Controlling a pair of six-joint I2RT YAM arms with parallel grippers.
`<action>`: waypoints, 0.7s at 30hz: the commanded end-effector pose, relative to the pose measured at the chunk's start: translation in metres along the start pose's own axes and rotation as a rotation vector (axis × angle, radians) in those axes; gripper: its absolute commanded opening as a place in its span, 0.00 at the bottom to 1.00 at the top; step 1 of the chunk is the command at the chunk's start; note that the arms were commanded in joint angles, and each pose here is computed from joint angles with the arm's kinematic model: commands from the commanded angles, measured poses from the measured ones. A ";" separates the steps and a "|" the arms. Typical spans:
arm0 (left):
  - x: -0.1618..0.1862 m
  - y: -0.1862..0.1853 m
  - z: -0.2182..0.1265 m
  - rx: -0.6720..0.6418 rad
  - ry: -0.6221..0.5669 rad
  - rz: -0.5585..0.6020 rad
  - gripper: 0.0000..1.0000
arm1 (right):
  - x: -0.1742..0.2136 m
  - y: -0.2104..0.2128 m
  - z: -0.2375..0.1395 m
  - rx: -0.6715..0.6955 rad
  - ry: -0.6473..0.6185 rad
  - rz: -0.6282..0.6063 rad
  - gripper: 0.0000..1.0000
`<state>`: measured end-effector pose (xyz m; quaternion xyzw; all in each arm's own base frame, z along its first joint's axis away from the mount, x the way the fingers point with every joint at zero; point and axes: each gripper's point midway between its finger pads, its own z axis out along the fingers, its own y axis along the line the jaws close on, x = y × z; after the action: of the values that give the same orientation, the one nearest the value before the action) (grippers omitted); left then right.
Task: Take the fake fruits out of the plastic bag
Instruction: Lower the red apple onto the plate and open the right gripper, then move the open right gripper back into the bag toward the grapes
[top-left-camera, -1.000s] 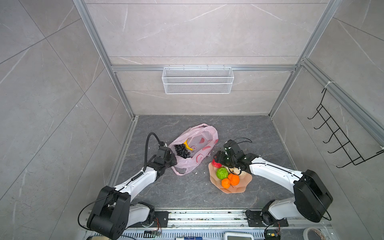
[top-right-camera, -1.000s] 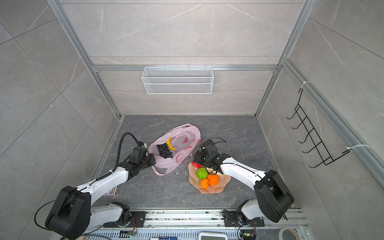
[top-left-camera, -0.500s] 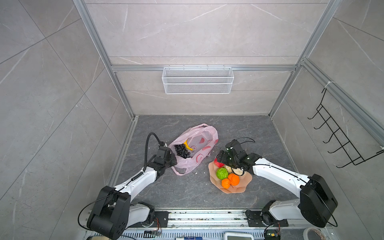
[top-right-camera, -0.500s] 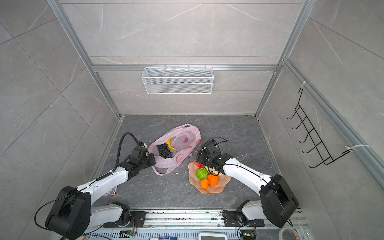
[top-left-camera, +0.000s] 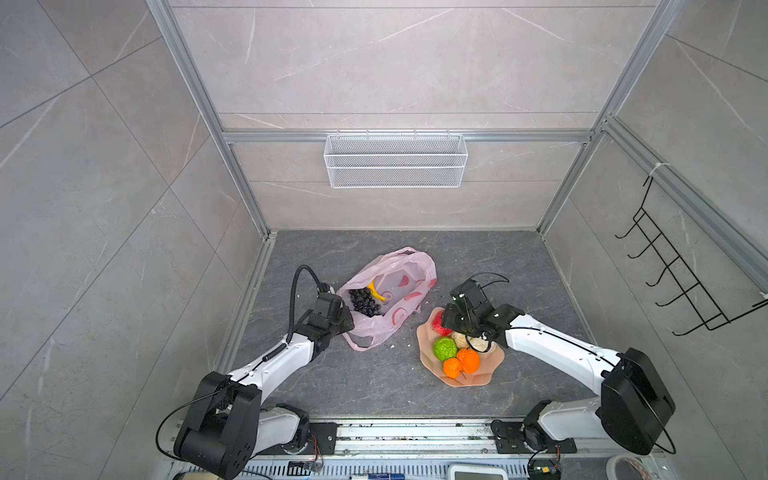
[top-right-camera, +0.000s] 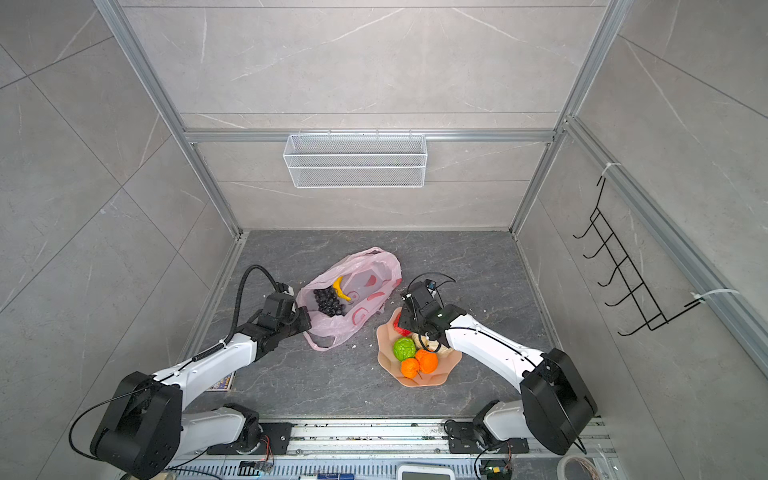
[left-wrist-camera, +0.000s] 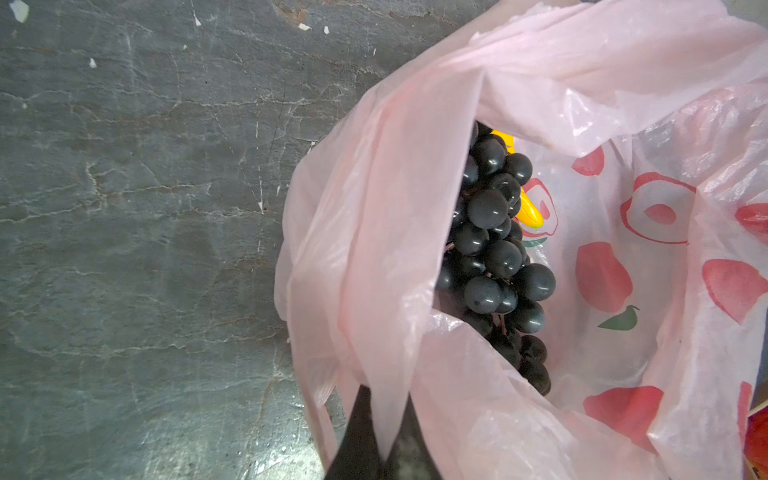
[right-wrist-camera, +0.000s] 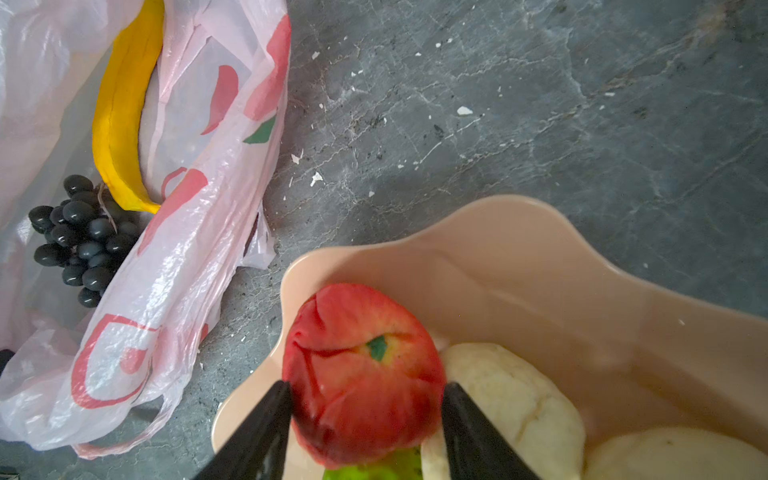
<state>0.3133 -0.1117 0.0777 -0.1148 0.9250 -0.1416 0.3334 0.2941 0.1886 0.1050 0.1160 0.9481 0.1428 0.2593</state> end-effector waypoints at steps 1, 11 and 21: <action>-0.005 -0.004 0.003 0.018 -0.009 0.002 0.03 | 0.001 0.000 -0.005 0.012 0.002 -0.018 0.60; -0.006 -0.006 0.003 0.024 -0.008 0.004 0.03 | -0.019 0.010 -0.025 0.008 -0.060 -0.049 0.67; -0.005 -0.013 -0.001 0.050 -0.005 0.004 0.03 | -0.027 0.106 -0.027 -0.191 -0.078 -0.169 0.66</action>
<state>0.3122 -0.1151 0.0708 -0.1112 0.9290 -0.1459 0.3214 0.3081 0.2453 0.1722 0.0468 0.9299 0.1860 0.3138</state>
